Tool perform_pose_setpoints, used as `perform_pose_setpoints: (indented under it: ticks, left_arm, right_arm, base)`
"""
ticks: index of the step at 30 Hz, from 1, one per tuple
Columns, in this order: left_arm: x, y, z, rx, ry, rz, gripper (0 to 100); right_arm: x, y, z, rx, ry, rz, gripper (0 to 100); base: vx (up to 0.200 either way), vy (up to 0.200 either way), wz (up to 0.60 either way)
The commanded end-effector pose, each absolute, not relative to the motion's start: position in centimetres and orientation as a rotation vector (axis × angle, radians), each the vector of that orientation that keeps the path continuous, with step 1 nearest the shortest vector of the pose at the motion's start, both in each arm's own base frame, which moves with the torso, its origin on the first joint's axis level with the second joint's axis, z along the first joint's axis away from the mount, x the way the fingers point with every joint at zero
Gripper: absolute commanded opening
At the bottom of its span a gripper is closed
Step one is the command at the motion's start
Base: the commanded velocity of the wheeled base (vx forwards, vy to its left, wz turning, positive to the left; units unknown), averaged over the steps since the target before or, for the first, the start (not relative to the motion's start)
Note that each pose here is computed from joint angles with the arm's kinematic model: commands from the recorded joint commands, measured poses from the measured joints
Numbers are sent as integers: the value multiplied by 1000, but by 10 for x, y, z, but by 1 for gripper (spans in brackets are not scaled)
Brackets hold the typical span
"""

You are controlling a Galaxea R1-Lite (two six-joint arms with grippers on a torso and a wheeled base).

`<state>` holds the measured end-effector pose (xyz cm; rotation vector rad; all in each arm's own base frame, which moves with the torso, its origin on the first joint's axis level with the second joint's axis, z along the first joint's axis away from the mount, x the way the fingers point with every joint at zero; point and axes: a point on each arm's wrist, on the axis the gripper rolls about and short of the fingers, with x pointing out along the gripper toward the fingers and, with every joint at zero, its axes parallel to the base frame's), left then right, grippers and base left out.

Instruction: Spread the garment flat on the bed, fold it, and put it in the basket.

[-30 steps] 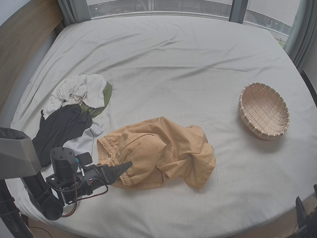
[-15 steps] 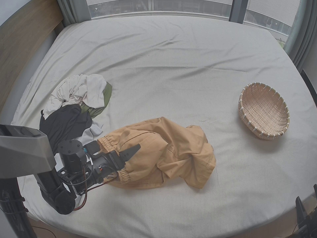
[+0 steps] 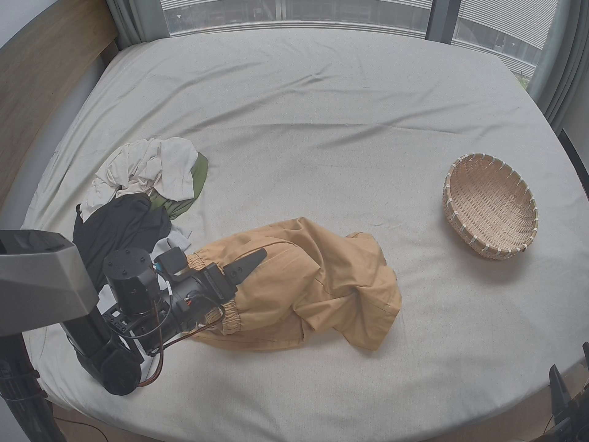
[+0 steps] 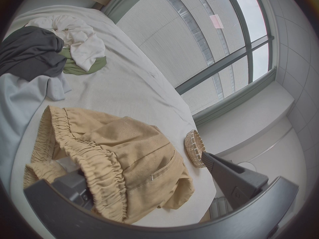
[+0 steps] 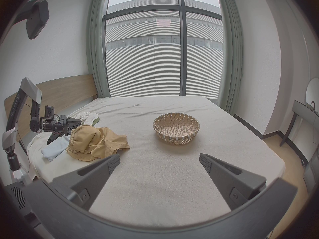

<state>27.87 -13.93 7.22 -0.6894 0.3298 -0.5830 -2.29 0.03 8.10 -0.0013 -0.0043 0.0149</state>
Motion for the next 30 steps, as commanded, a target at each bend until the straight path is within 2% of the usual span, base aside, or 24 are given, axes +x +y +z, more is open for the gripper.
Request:
perform_pose_setpoints:
  ticks: [1,8,9,17,21,24,28,30]
  left_arm:
    - [285,-143,61,-686,355,-572,100]
    - [292,-145,62,-688,329,-568,100]
    - [292,-145,61,-688,331,-564,0]
    - [290,-145,63,-685,326,-562,0]
    - [288,-142,83,-696,262,-583,0]
    - [286,-128,119,-714,144,-608,0]
    - [291,-117,130,-708,96,-617,0]
    - [300,-99,139,-701,46,-609,0]
  right_arm:
    - [-23,0,76,-2,-2,15,100]
    - [-23,0,76,-2,-2,15,100]
    - [-23,0,76,-2,-2,15,100]
    - [-23,0,76,3,-2,15,100]
    - [-23,0,76,3,0,12,100]
    - [-23,0,76,-6,-2,15,100]
    - [-23,0,76,-8,-2,17,100]
    - [-23,0,77,-6,-18,9,100]
  base:
    - [0,0,0]
    - [0,0,0]
    - [0,0,0]
    - [0,0,0]
    - [0,0,0]
    - [0,0,0]
    - [0,0,0]
    - [0,0,0]
